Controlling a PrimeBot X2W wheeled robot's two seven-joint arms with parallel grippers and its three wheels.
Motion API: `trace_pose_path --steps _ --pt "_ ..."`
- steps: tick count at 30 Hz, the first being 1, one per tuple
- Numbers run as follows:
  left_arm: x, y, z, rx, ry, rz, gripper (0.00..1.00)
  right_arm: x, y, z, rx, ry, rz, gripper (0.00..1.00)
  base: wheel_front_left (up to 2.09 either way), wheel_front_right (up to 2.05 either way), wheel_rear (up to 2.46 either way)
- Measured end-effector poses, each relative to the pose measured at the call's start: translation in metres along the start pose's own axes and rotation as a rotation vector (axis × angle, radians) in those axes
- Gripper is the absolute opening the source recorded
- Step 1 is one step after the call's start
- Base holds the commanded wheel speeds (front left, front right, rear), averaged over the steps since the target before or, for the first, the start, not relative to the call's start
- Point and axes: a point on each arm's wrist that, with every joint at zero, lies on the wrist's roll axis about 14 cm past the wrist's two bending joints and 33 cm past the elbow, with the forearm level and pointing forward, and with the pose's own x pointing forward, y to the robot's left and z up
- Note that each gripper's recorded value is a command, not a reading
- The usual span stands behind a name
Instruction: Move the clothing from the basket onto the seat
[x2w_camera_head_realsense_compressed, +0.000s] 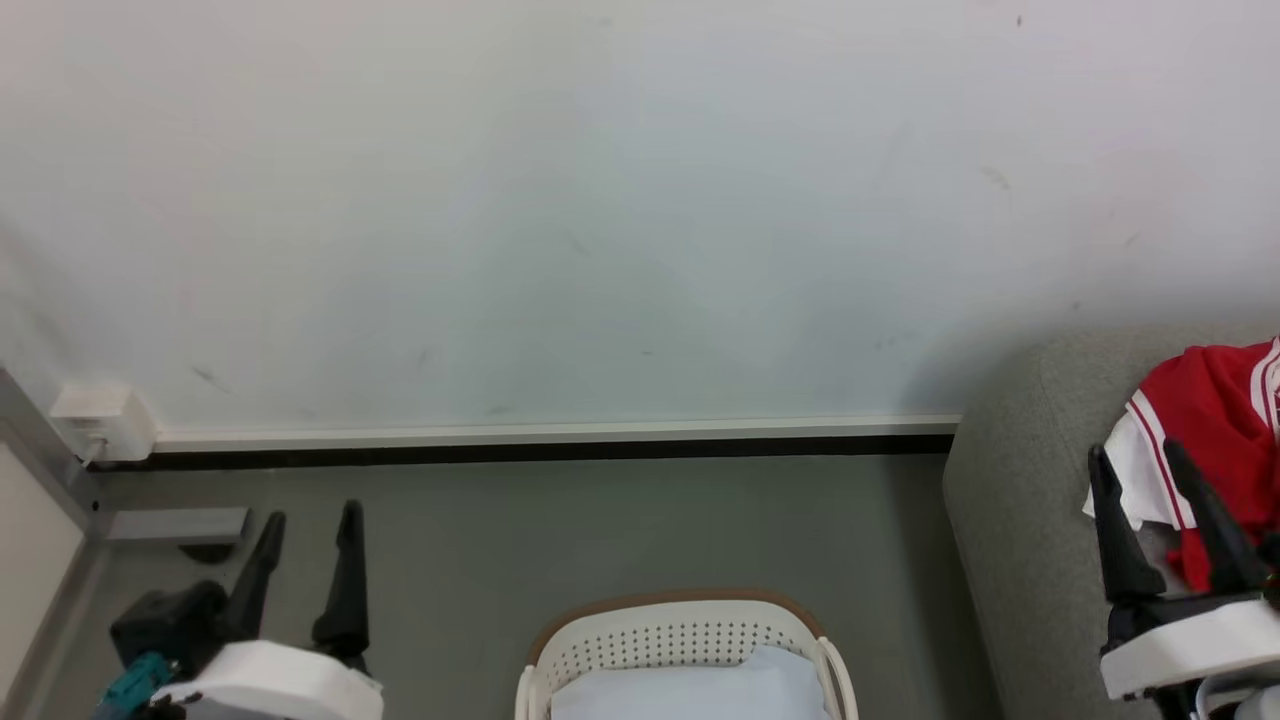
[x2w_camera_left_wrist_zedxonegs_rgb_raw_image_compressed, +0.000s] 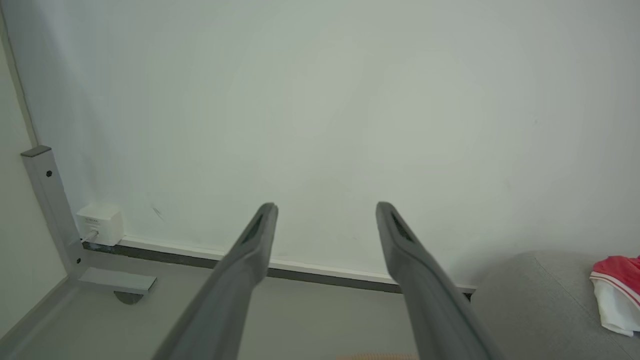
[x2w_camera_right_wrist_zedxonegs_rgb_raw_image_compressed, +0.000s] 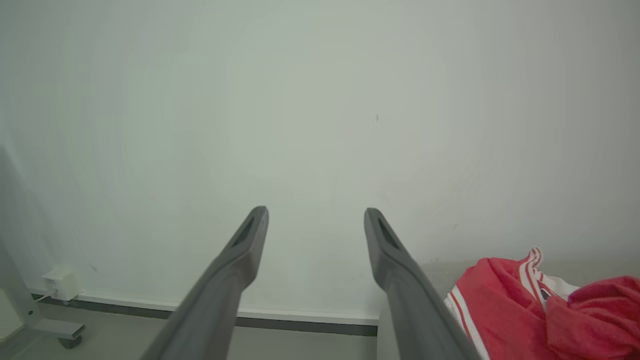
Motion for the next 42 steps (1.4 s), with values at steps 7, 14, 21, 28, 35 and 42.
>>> trace_pose_path --steps 7,14,21,28,35,42 --pt "-0.027 0.027 -0.020 -0.016 0.038 0.101 1.00 -0.021 0.031 -0.039 0.064 0.074 0.022 1.00 0.00 0.00 0.00" --pt "-0.046 0.032 -0.031 0.002 0.055 0.123 1.00 -0.035 0.057 -0.046 0.094 0.078 0.050 1.00 0.00 0.00 0.00" --pt "-0.053 0.022 -0.039 0.026 0.067 0.090 1.00 -0.040 0.060 -0.046 0.076 0.077 0.056 1.00 0.00 0.00 0.00" --pt "-0.053 0.017 -0.043 0.029 0.070 0.076 1.00 -0.041 0.054 -0.044 0.065 0.074 0.040 1.00 0.00 0.00 0.00" --pt "-0.052 0.017 -0.044 0.027 0.069 0.071 1.00 -0.041 0.054 -0.047 0.071 0.081 0.037 1.00 0.00 0.00 0.00" --pt "-0.052 0.018 -0.045 0.026 0.068 0.075 1.00 -0.041 0.055 -0.048 0.074 0.082 0.036 1.00 0.00 0.00 0.00"
